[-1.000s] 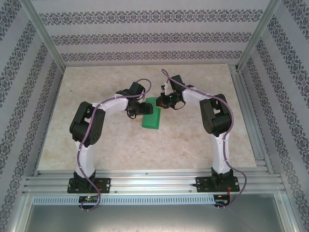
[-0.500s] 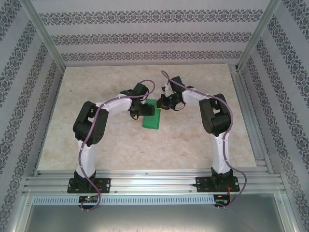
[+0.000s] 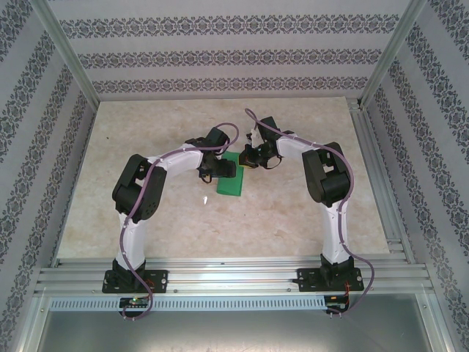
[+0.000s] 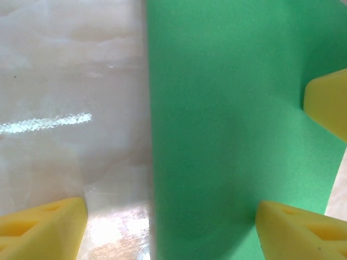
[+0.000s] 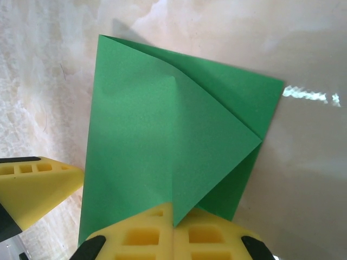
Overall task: Fold a paper plane with a square sheet of paper (fold left side to right side)
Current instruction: First fold in half a square sheet of paper at the center of the table.
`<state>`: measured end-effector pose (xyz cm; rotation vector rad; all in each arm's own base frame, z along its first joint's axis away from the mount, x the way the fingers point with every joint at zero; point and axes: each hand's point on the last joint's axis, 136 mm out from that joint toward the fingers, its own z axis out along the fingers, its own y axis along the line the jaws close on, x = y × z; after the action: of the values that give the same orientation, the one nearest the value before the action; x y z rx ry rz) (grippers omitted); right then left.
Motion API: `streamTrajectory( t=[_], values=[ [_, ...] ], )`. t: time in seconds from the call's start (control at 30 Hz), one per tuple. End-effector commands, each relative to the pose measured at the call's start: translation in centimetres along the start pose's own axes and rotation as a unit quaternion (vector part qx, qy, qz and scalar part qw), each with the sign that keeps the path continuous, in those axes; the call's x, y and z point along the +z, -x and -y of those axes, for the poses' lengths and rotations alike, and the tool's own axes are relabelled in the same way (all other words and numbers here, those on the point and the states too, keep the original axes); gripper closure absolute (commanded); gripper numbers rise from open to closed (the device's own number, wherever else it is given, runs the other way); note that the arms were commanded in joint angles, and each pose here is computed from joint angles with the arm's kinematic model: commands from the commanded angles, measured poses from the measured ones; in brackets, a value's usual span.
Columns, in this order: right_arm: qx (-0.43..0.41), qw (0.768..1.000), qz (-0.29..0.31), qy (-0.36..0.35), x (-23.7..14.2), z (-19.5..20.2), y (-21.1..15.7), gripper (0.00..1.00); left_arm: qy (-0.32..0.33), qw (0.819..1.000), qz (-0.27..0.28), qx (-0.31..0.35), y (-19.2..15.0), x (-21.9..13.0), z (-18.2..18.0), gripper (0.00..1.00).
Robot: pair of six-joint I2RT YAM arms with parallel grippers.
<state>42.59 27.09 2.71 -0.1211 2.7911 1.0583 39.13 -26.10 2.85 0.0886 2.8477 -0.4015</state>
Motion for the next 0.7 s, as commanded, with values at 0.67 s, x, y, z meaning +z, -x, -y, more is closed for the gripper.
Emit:
streamTrajectory(
  t=[0.67],
  values=[
    [0.001, 0.999, -0.015, -0.029, 0.8, 2.0, -0.5, 0.94, 0.043, 0.998, -0.045, 0.032, -2.6, 1.8, -0.1, 0.18]
  ],
)
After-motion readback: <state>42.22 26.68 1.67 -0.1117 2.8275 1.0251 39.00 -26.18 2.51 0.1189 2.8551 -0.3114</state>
